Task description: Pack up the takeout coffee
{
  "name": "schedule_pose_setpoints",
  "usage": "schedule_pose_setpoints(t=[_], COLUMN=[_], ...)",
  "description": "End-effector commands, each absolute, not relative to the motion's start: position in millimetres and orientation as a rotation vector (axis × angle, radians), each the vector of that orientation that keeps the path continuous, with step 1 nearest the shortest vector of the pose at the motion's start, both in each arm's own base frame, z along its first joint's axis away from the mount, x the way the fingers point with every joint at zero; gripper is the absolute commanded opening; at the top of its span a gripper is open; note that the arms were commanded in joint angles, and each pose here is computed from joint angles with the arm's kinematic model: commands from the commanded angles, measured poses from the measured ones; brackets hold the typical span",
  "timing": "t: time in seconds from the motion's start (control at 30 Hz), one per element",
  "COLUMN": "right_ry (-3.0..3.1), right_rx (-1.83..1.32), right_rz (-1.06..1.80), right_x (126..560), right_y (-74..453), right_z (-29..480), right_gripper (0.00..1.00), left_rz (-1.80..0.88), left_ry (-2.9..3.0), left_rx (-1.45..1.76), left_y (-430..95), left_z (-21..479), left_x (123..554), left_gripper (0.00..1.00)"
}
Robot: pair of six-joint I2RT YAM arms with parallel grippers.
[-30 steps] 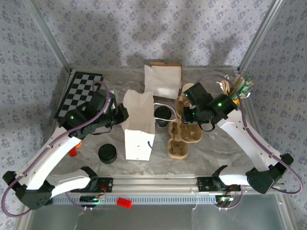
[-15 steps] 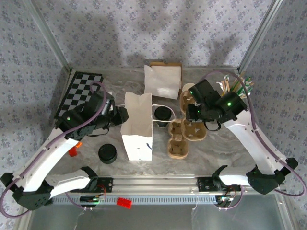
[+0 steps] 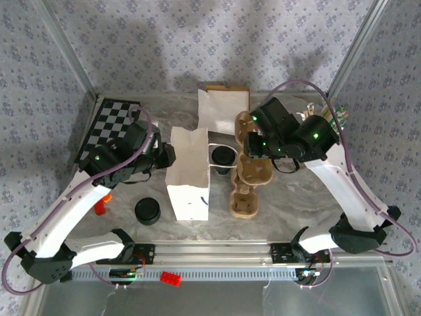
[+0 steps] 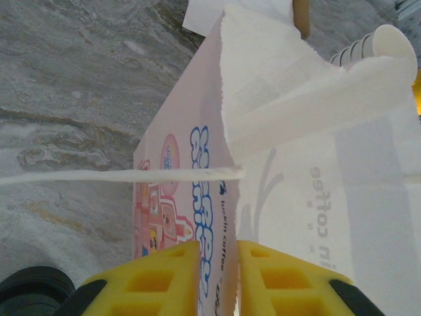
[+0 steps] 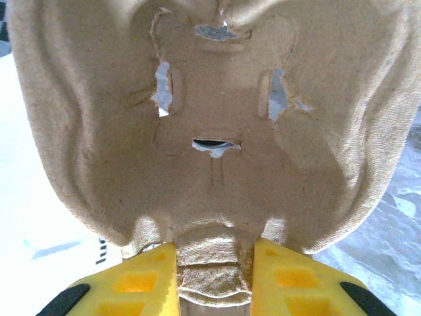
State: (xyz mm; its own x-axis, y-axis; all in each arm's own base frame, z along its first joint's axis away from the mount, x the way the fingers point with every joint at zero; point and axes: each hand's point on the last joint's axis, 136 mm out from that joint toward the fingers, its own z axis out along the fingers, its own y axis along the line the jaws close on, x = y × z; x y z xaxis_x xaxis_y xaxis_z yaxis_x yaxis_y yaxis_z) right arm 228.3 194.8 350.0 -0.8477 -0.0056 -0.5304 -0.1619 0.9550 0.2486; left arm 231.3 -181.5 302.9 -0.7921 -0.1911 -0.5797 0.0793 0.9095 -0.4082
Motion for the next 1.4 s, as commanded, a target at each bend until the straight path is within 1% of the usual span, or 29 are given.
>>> schedule_pose_setpoints(t=[0.0,0.1,0.33,0.5,0.87,0.97,1.13,1.27,1.37], right_ry=[2.543,2.517,2.482,2.465,2.46,2.465,2.469,2.485,2.498], right_rx=[-0.095,-0.105,-0.148,-0.183,-0.208,-0.211,-0.23,-0.232,-0.231], right_rz=[0.434,0.483,0.573,0.629,0.651,0.61,0.607,0.535,0.505], right_x=[225.6,226.0,226.9,229.9,250.0,253.3,251.9,253.3,255.8], right_y=[205.2,219.5,256.4,284.2,331.7,335.9,347.9,347.5,348.1], right_z=[364.4,375.5,394.7,400.3,390.8,385.1,378.7,366.8,358.9], right_gripper=[0.27,0.27,0.27,0.27,0.26,0.26,0.25,0.26,0.25], left_rz=[-0.551,-0.566,-0.631,-0.68,-0.665,-0.652,-0.679,-0.671,-0.677], left_ry=[2.368,2.355,2.317,2.289,2.299,2.305,2.303,2.308,2.312], left_rx=[-0.065,-0.072,-0.136,-0.189,-0.213,-0.21,-0.212,-0.22,-0.216], left_y=[-183.1,-187.1,-197.5,-200.4,-194.1,-191.7,-191.7,-188.9,-187.9], left_z=[315.3,317.0,321.5,323.3,317.2,315.5,314.1,311.0,309.2], left_x=[238.6,242.2,252.7,255.7,251.7,249.7,246.0,244.3,241.4], left_gripper=[0.17,0.11,0.03,0.01,0.02,0.04,0.05,0.05,0.09])
